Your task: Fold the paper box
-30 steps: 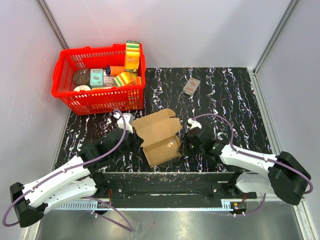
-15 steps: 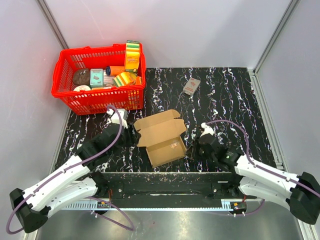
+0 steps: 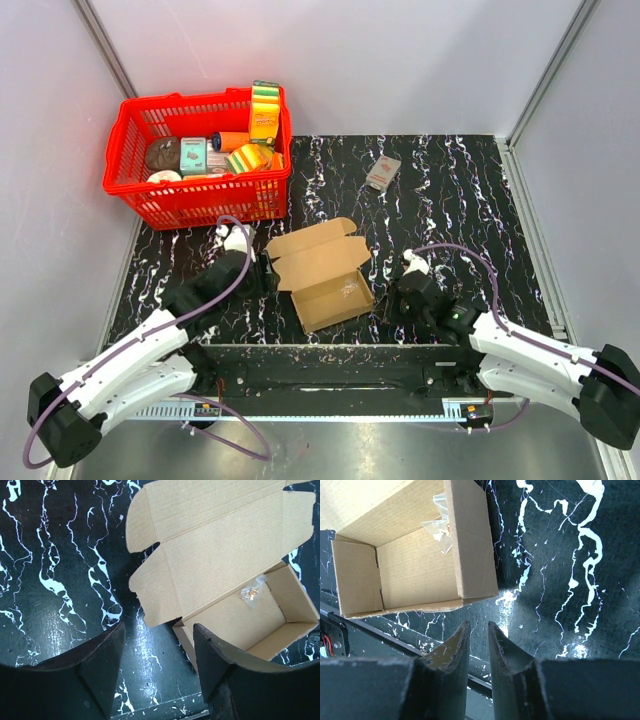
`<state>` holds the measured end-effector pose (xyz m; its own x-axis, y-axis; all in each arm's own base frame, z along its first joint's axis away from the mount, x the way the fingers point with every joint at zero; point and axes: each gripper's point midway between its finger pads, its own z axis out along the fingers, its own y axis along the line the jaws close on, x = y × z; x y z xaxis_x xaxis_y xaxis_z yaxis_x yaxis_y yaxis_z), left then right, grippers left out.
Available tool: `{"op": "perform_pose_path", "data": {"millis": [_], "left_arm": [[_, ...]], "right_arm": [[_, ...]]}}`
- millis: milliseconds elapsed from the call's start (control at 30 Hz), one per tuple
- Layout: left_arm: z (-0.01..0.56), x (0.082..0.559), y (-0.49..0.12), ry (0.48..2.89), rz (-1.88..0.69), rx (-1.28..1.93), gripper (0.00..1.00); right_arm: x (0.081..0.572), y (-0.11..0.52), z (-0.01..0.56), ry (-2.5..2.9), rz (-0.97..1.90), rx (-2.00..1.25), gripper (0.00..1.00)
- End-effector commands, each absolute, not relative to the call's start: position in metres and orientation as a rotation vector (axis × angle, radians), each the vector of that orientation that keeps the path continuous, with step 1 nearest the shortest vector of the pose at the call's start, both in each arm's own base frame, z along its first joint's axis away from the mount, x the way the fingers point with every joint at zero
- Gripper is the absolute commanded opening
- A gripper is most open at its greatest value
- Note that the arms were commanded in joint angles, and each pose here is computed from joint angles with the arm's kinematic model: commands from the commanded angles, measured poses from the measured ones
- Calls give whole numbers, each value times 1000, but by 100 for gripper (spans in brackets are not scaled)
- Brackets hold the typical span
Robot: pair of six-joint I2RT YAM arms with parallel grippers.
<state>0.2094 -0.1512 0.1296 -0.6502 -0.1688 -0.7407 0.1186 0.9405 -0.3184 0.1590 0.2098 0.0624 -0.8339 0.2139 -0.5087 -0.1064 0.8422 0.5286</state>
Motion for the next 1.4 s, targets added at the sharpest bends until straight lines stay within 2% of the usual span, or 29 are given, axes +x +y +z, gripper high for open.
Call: {"op": "perform_pose_path", "data": {"millis": [0,133,200,300,367,400,467,500,567,600,667,700,733,800,833,900,933,1000,1367], "left_arm": [[137,222,-153,2195,-428,-55,62],[135,224,-155,2198,-436,-54,62],[134,223,-157,2200,-447,-52,62],[134,222,-155,2196,-451,-55,62],[134,220,-153,2192,-449,-57,62],[134,220,-152,2192,-445,-58,62],[135,219,-151,2192,-444,-57,62],[136,218,-150,2191,-444,-55,62],[136,217,-149,2191,-446,-56,62],[137,216,-149,2190,-447,-56,62],[139,214,-148,2185,-453,-57,63],[140,214,-147,2184,-451,-60,63],[141,213,-146,2179,-456,-63,63],[142,212,-145,2176,-458,-67,62],[142,211,-144,2175,-464,-69,63],[142,209,-144,2175,-471,-68,63],[141,208,-144,2175,-475,-68,63],[140,206,-144,2179,-479,-67,63],[136,202,-142,2177,-491,-61,63]], "right_arm": [[162,214,65,2428,766,79,27],[164,205,74,2404,734,101,27],[168,200,88,2366,723,118,30],[176,192,121,2274,702,110,46],[181,187,137,2236,657,55,63],[187,192,158,2196,670,35,68],[195,194,165,2204,598,-56,79],[203,201,189,2167,605,-74,81],[217,201,187,2209,470,-126,84],[230,207,217,2166,469,-120,85],[246,209,209,2254,360,-171,86],[266,207,234,2235,371,-120,86],[272,215,216,2335,371,-149,85],[301,211,228,2348,398,-114,84],[310,216,210,2419,397,-132,82],[330,218,217,2422,381,-161,82],[336,219,197,2493,332,-180,81],[345,226,198,2512,331,-231,80],[322,249,122,2774,434,-380,75]]}}
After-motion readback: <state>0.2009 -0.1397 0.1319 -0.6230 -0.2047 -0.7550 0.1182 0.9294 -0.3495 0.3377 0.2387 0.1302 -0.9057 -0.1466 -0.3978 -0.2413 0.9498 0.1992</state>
